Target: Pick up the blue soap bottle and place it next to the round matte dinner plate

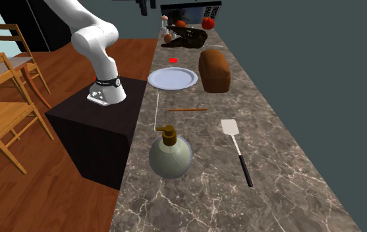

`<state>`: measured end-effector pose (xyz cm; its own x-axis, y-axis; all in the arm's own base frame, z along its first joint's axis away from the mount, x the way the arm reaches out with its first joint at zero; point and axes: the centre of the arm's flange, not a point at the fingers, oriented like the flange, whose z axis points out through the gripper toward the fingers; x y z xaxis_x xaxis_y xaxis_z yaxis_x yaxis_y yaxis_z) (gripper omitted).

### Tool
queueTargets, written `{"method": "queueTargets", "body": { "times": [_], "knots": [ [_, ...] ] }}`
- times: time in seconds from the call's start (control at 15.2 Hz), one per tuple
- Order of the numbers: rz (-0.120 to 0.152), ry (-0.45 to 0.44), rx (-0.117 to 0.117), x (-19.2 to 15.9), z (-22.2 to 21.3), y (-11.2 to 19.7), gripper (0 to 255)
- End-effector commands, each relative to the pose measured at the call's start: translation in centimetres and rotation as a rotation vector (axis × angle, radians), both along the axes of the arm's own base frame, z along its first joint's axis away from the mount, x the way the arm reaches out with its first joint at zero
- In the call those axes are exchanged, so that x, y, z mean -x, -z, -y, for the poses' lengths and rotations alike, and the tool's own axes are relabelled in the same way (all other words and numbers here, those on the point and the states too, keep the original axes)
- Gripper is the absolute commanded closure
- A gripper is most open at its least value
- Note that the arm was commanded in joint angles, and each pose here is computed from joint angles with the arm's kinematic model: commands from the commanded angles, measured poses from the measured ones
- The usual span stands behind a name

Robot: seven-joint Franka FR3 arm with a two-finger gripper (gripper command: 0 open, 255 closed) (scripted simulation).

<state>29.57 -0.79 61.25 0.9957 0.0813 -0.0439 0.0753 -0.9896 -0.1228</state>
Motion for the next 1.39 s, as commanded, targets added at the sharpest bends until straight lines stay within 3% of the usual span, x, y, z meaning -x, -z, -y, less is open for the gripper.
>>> {"method": "queueTargets", "body": {
  "times": [0.0,1.32],
  "knots": [
    [0.0,0.0,0.0,0.0,0.0,0.0,0],
    [0.062,0.076,0.042,-12.0,19.7,10.5,0]
  ]
}}
